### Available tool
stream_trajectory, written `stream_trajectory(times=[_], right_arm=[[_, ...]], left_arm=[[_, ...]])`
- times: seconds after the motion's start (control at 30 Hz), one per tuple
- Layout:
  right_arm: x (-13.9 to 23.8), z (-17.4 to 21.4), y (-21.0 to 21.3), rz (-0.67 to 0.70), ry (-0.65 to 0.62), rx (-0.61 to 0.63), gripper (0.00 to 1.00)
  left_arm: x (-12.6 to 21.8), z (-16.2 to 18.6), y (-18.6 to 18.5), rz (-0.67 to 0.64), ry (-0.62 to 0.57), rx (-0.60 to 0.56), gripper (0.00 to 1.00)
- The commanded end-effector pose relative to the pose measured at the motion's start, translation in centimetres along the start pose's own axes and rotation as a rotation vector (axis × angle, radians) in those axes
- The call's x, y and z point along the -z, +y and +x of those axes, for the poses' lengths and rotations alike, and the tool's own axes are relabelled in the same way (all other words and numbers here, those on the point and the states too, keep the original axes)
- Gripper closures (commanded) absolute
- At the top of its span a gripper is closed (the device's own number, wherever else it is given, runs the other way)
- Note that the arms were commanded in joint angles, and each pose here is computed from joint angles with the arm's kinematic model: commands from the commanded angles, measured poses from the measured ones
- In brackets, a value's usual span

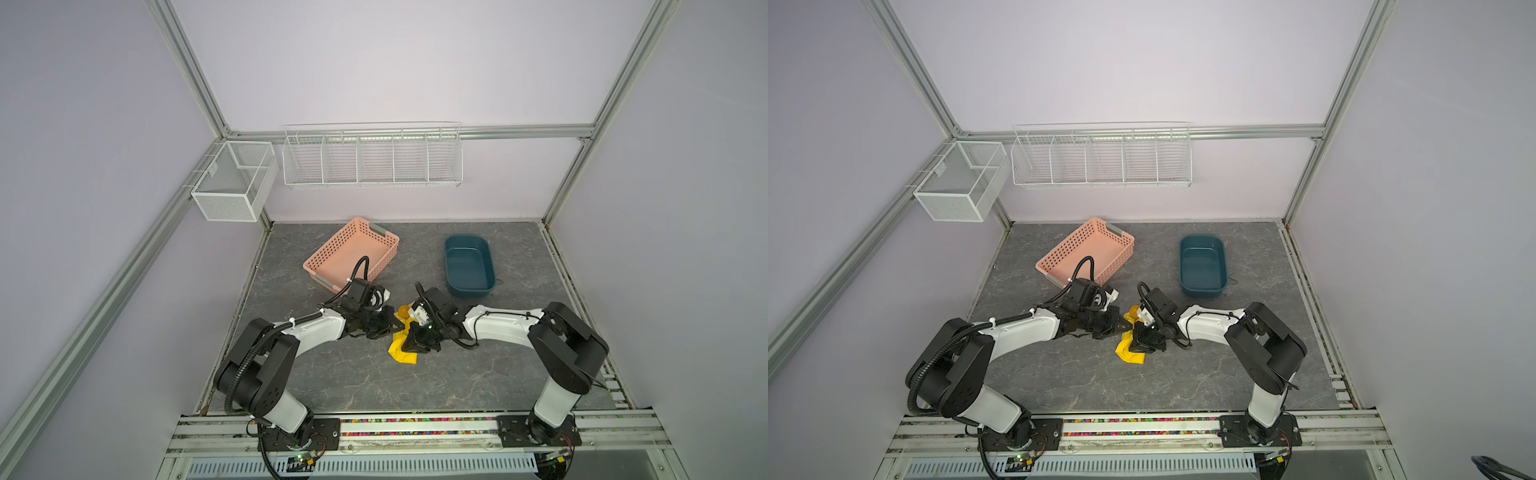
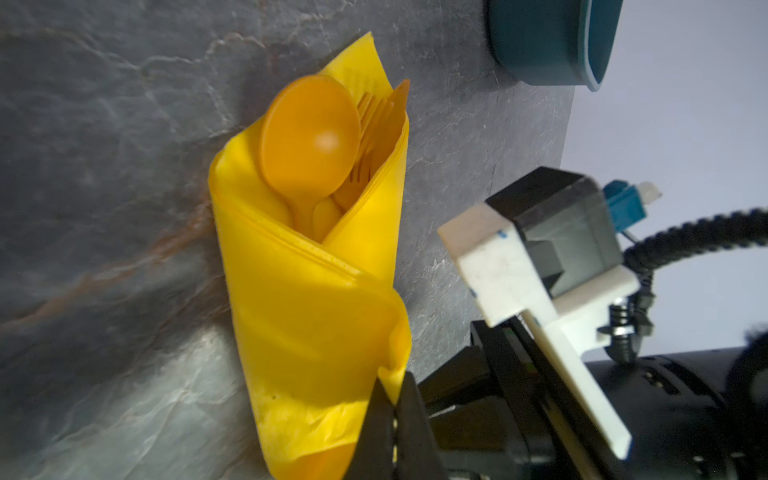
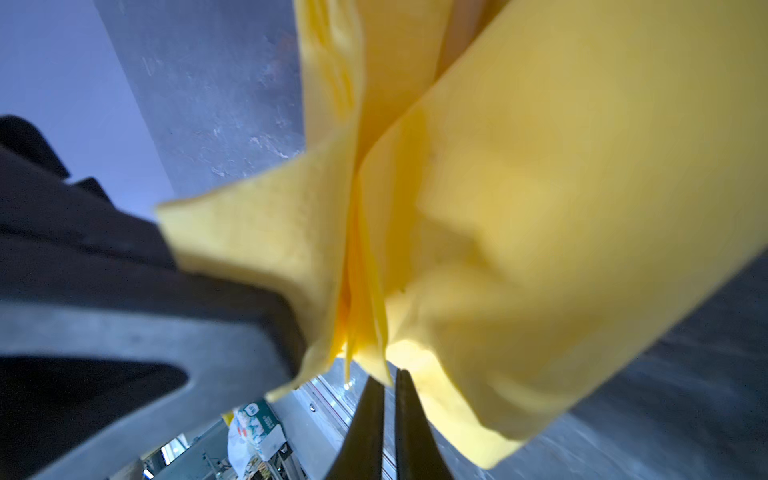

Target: Place the utensils on the paper napkin and roll it up

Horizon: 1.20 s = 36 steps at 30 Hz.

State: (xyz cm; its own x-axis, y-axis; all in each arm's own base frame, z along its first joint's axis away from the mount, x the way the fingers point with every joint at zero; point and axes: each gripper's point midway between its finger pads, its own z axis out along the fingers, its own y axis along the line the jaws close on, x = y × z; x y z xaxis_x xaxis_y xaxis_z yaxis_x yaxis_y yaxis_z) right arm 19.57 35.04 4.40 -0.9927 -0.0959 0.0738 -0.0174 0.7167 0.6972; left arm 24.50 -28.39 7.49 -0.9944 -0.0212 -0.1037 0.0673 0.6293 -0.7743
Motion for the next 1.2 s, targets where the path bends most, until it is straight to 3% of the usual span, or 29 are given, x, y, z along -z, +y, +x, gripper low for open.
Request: stream_trajectory(times=[0.0, 0.33, 0.6, 0.93, 1.17], right_arm=[[-1.1, -0.1, 1.2, -0.104, 0.023, -0.048, 0.88], [-2.9, 0.2, -2.1, -0.016, 0.044, -0.106, 0.89], [-2.5, 0.2, -2.5, 0.014, 0.036, -0.09, 0.89], [1.3, -0.3, -1.3, 0.025, -0.021, -0.052, 0.87], [4.8, -0.8, -4.2, 0.085, -0.081, -0.086, 0.84]], left_arm=[[0.1, -0.4, -0.7, 0.019, -0.02, -0.008, 1.0], [0.9, -0.6, -1.8, 0.05, -0.051, 0.026, 1.0], [0.7, 0.0, -1.2, 0.028, -0.052, 0.068, 1.0], [0.3, 0.2, -0.4, -0.005, -0.047, 0.073, 1.0], [0.0, 0.3, -0.8, 0.003, -0.034, 0.062, 1.0]])
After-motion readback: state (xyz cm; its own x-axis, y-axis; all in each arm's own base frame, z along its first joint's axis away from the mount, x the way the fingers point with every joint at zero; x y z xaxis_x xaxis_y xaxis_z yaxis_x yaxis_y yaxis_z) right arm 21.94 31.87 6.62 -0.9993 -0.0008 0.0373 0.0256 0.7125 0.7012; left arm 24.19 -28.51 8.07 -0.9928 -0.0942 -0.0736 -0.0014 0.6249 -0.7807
